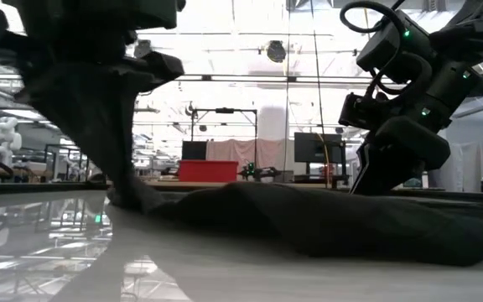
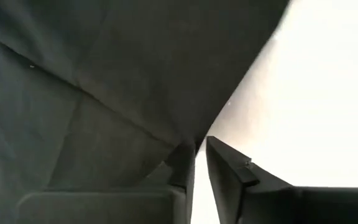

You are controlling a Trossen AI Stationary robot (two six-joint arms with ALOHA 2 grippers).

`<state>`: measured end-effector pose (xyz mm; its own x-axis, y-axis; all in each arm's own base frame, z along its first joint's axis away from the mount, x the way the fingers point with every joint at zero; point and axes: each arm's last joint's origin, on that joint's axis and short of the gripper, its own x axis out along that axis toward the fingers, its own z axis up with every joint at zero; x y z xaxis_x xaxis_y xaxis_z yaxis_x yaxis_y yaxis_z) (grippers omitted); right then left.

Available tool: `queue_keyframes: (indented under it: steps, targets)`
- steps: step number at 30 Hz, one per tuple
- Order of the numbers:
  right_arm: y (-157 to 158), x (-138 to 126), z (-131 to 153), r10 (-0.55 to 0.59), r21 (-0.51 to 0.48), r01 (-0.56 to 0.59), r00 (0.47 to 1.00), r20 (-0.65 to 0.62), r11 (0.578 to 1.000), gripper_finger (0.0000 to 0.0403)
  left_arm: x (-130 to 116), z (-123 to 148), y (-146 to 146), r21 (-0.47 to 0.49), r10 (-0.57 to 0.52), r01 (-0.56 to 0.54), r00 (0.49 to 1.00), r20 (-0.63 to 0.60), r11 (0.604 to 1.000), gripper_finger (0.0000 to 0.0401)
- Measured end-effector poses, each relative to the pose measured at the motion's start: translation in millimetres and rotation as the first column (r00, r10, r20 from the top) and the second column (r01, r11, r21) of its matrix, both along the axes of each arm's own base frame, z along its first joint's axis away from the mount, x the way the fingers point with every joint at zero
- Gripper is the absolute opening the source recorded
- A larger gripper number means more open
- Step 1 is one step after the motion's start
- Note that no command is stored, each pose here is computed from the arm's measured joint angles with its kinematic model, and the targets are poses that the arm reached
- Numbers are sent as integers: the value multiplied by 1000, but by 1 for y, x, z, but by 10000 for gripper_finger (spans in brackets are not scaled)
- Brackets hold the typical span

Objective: Roll towel
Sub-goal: Roll the black towel

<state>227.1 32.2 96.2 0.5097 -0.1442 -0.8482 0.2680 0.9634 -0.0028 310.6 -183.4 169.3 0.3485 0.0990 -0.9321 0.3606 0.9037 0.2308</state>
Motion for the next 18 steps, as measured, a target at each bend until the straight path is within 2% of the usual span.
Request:
queue_keyframes:
  steps: [5, 10, 14, 18]
  targets:
    - [0, 1, 2, 16, -3, -16, 1000, 2, 1000, 124, -2, 0, -2, -34, 78, -77, 997, 7, 996, 101]
    - [3, 4, 18, 100, 12, -101, 994, 38, 995, 136, -7, 6, -2, -55, 83, -85, 996, -25, 995, 147]
    - [-2, 7, 37, 142, -65, -135, 983, 120, 989, 150, -7, 24, 7, 3, 124, -125, 990, 69, 992, 156]
    - [-14, 2, 38, 156, -80, -151, 986, 61, 985, 155, 5, 25, 26, 15, 158, -161, 978, 137, 987, 147]
